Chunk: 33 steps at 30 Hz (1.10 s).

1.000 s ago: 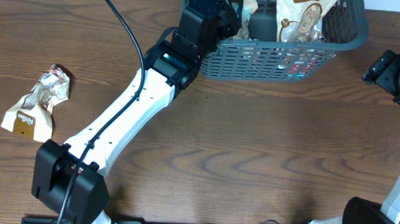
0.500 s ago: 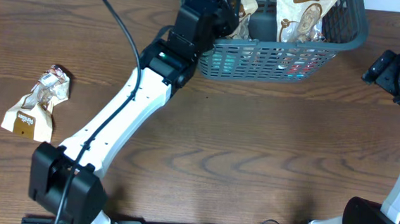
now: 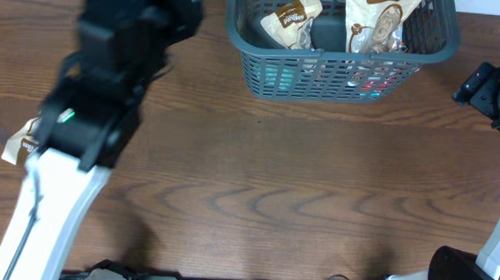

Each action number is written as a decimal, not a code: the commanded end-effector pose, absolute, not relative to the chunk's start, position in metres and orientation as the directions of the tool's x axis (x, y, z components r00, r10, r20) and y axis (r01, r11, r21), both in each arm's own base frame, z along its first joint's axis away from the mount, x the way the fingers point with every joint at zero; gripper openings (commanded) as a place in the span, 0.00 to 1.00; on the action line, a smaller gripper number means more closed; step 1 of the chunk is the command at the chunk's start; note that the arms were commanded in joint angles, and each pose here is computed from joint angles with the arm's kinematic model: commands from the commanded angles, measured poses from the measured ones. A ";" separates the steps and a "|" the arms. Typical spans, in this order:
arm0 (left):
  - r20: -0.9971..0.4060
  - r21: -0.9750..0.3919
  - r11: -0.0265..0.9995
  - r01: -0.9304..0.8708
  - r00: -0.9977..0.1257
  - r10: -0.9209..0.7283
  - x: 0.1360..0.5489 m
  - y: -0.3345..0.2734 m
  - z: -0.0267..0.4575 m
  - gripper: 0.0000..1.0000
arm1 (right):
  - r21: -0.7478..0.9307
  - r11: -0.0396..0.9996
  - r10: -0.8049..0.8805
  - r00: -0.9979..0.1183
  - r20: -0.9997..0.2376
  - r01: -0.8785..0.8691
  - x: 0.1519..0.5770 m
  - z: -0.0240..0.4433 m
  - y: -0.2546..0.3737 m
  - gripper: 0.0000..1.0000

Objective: Pack container
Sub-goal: 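Open the left gripper and swing it back to the Pantree bag, then lower the left gripper and grasp the brown-and-cream Pantree bag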

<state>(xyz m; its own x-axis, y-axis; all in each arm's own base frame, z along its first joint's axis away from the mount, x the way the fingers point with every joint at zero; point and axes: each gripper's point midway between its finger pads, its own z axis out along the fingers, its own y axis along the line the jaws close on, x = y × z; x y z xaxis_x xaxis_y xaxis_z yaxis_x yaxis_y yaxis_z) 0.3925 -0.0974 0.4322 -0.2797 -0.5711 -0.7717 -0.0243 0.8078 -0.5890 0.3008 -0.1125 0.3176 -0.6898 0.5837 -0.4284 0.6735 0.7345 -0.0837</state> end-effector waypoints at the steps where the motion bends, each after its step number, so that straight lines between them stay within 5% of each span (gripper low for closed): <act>1: -0.797 -0.540 0.838 -0.081 -0.271 -0.540 0.368 -0.068 0.434 0.58 | -0.093 0.719 0.592 -0.678 -0.435 0.689 0.300 0.318 -0.117 0.99; 4: -0.787 -0.515 0.843 -0.156 -0.303 -0.537 0.339 -0.045 0.424 0.81 | -0.093 0.719 0.592 -0.678 -0.435 0.689 0.300 0.318 -0.117 0.99; 10: -0.812 -0.391 0.808 -0.440 -0.247 -0.528 0.300 0.021 0.404 0.84 | -0.093 0.719 0.592 -0.678 -0.435 0.688 0.300 0.318 -0.117 0.99; 15: -0.717 -0.480 0.566 -0.671 -0.072 -0.694 0.288 0.069 0.381 1.00 | -0.093 0.719 0.592 -0.678 -0.435 0.688 0.300 0.318 -0.117 0.99; 22: -0.516 -0.585 0.158 -0.796 0.215 -0.829 0.298 0.122 0.338 0.99 | -0.093 0.719 0.592 -0.678 -0.435 0.689 0.300 0.318 -0.117 0.99; 33: -0.086 -0.456 -0.279 -0.845 0.354 -0.931 0.347 0.152 0.218 0.99 | -0.093 0.719 0.592 -0.678 -0.435 0.688 0.300 0.318 -0.117 0.99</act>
